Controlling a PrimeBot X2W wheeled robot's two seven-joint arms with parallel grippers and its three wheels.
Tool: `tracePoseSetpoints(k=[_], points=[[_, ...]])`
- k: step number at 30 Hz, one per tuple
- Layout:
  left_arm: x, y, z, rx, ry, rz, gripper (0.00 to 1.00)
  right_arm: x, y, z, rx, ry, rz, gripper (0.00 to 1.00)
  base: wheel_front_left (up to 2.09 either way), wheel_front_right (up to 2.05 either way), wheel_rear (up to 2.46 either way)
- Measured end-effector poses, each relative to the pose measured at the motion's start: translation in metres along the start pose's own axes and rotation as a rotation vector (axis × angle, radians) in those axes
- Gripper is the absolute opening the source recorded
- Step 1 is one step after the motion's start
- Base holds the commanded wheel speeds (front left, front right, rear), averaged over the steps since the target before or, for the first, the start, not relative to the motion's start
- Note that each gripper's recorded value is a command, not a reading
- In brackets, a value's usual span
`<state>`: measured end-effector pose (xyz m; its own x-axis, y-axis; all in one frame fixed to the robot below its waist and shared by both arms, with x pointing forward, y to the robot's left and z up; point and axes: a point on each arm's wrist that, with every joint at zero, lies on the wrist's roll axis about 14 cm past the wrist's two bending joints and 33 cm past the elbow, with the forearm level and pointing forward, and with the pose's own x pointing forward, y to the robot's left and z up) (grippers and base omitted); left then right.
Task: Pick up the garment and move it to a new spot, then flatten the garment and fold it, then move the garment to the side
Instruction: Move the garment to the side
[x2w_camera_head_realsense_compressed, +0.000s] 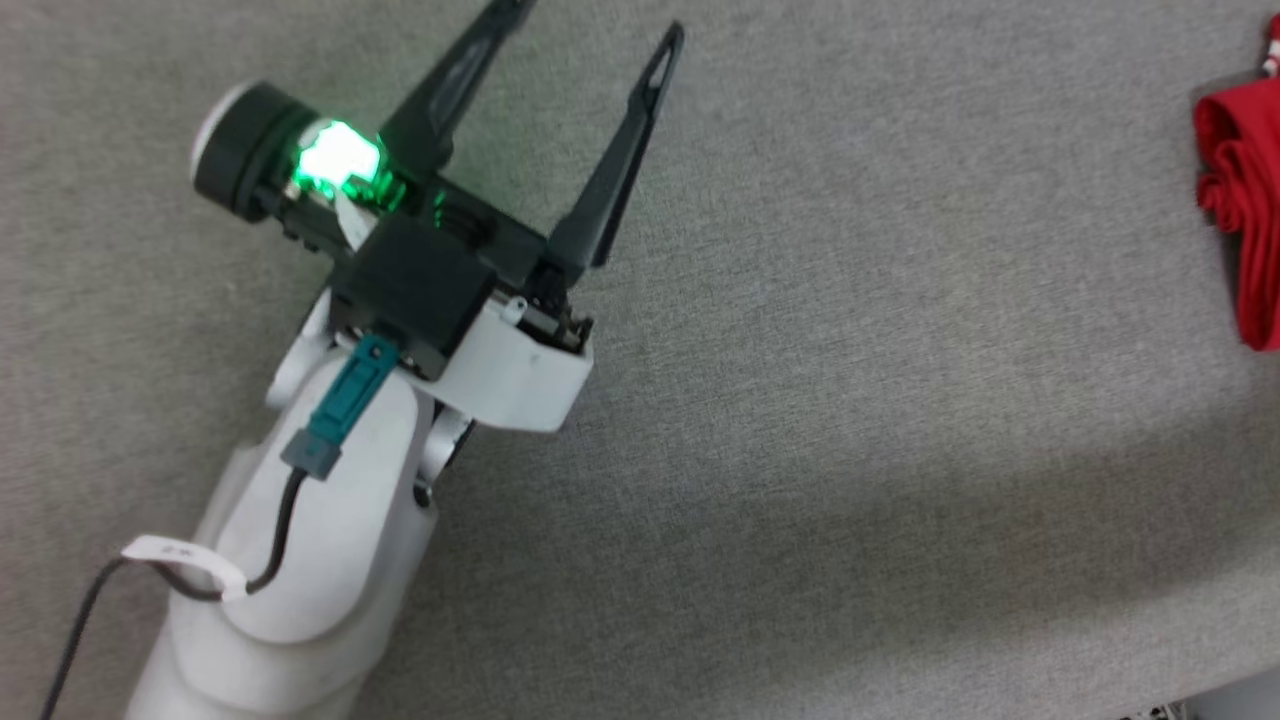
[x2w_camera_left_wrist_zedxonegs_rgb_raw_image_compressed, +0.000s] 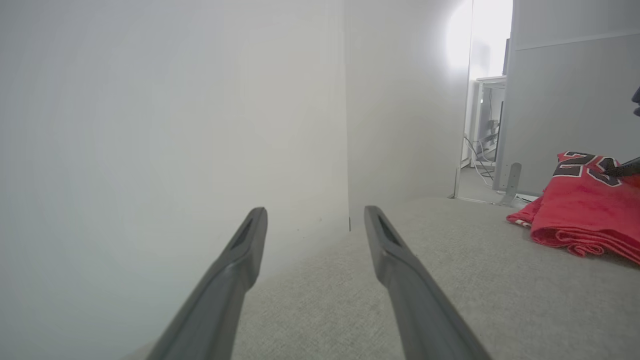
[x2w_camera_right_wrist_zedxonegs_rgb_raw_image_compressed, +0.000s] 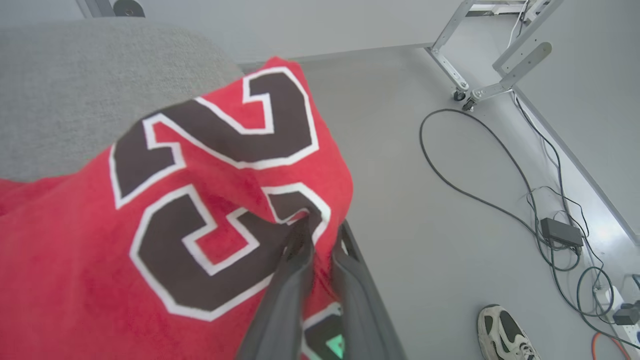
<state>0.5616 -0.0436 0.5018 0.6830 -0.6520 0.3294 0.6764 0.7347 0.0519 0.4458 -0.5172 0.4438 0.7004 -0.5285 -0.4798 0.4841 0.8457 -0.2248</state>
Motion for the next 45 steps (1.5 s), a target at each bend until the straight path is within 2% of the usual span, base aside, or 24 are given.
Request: tracePoseSetpoints(k=[4,11,12,13,14,15,21,25,30,33,39,45], points=[[0.003,-0.002,-0.009,-0.011,-0.003,-0.012,1.00,0.010,-0.002,-0.006,-0.042,0.008,-0.035,0.00,0.00,0.00,0.00],[0.002,-0.003,-0.009,-0.001,-0.002,-0.020,1.00,0.016,0.001,-0.017,-0.021,0.006,-0.065,0.00,0.00,0.00,0.00],[0.002,-0.002,-0.008,0.002,-0.001,-0.019,1.00,0.015,0.002,-0.018,-0.022,0.005,-0.065,0.13,0.00,0.00,0.00],[0.001,-0.002,-0.008,0.005,0.002,-0.018,1.00,0.015,0.003,-0.019,-0.022,0.002,-0.064,0.39,0.00,0.00,0.00],[0.000,-0.002,-0.008,0.006,0.007,-0.016,1.00,0.014,0.003,-0.019,-0.022,0.000,-0.064,0.80,0.00,0.00,0.00],[-0.002,-0.002,-0.010,0.004,0.018,-0.014,1.00,0.012,0.002,-0.020,-0.022,0.001,-0.066,1.00,0.00,0.00,0.00],[-0.008,-0.009,-0.001,-0.027,0.038,0.001,1.00,-0.001,-0.012,-0.008,-0.001,-0.039,-0.082,1.00,0.00,0.00,0.00],[-0.015,-0.011,0.009,-0.043,0.054,0.027,1.00,-0.010,-0.005,-0.004,-0.029,-0.055,-0.040,1.00,0.00,0.00,0.00],[-0.042,-0.014,0.012,-0.066,0.118,0.084,1.00,-0.024,0.034,0.004,-0.080,-0.122,0.096,1.00,0.00,0.00,0.00],[-0.067,-0.016,0.008,-0.078,0.181,0.119,1.00,-0.037,0.045,0.008,-0.095,-0.172,0.151,1.00,0.00,0.00,0.00],[-0.112,-0.007,0.013,-0.090,0.255,0.231,1.00,-0.061,0.072,0.008,-0.070,-0.255,0.259,1.00,0.00,0.00,0.00],[-0.165,0.007,0.023,-0.086,0.313,0.366,1.00,-0.088,0.124,-0.001,-0.024,-0.298,0.408,1.00,0.00,0.00,0.00]])
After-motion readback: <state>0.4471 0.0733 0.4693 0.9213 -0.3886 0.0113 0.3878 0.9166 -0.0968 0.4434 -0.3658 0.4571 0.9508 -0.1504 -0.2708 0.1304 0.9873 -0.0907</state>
